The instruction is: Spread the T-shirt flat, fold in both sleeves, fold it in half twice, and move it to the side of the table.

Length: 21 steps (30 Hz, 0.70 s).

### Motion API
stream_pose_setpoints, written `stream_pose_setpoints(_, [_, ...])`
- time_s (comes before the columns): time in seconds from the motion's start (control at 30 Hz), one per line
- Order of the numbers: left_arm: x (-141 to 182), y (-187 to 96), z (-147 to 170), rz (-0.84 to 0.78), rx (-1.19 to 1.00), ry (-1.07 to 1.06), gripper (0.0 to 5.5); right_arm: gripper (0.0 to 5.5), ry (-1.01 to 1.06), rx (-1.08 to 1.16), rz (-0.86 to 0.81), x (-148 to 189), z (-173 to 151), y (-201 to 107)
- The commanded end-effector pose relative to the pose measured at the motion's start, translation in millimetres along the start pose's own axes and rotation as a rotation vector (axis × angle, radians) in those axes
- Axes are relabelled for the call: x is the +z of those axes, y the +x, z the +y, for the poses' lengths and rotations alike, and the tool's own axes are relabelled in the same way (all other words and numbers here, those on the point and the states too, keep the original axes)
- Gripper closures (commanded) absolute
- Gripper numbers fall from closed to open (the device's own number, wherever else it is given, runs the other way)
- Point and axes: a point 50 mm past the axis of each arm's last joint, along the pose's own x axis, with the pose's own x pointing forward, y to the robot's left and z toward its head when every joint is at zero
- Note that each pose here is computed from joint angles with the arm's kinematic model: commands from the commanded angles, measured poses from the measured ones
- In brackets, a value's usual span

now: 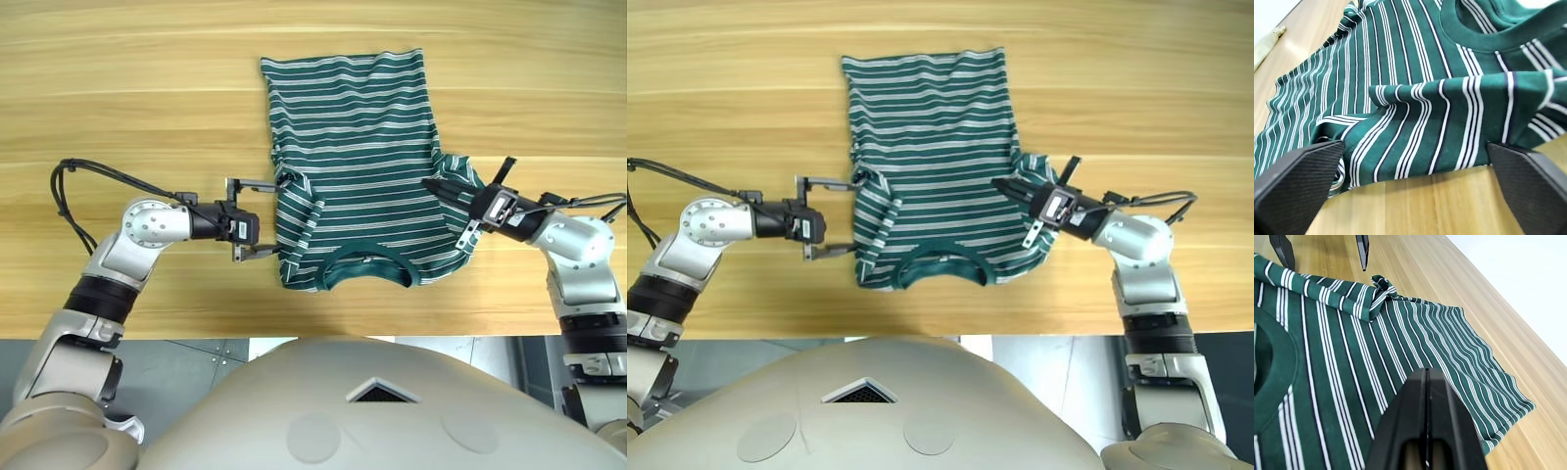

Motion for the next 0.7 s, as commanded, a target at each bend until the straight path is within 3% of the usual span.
stream_pose_setpoints(0.03, [0,1,-8,-0.010,-0.058,-0.009,0.13,5.50,-0.015,0.001,0.013,2,-2,-2])
stream_pose_setpoints(0.3, [-2,1,-15,-0.033,-0.095,-0.036,0.13,5.50,-0.014,0.002,0.013,4,-2,-2])
stream_pose_setpoints(0.53, [-38,-15,-16,0.189,-0.091,-0.019,0.13,5.50,-0.013,-0.003,0.034,0,-3,-3])
stream_pose_setpoints(0.7, [-44,-23,-13,0.220,-0.064,-0.021,0.13,5.50,-0.004,-0.005,0.085,-9,-3,-4])
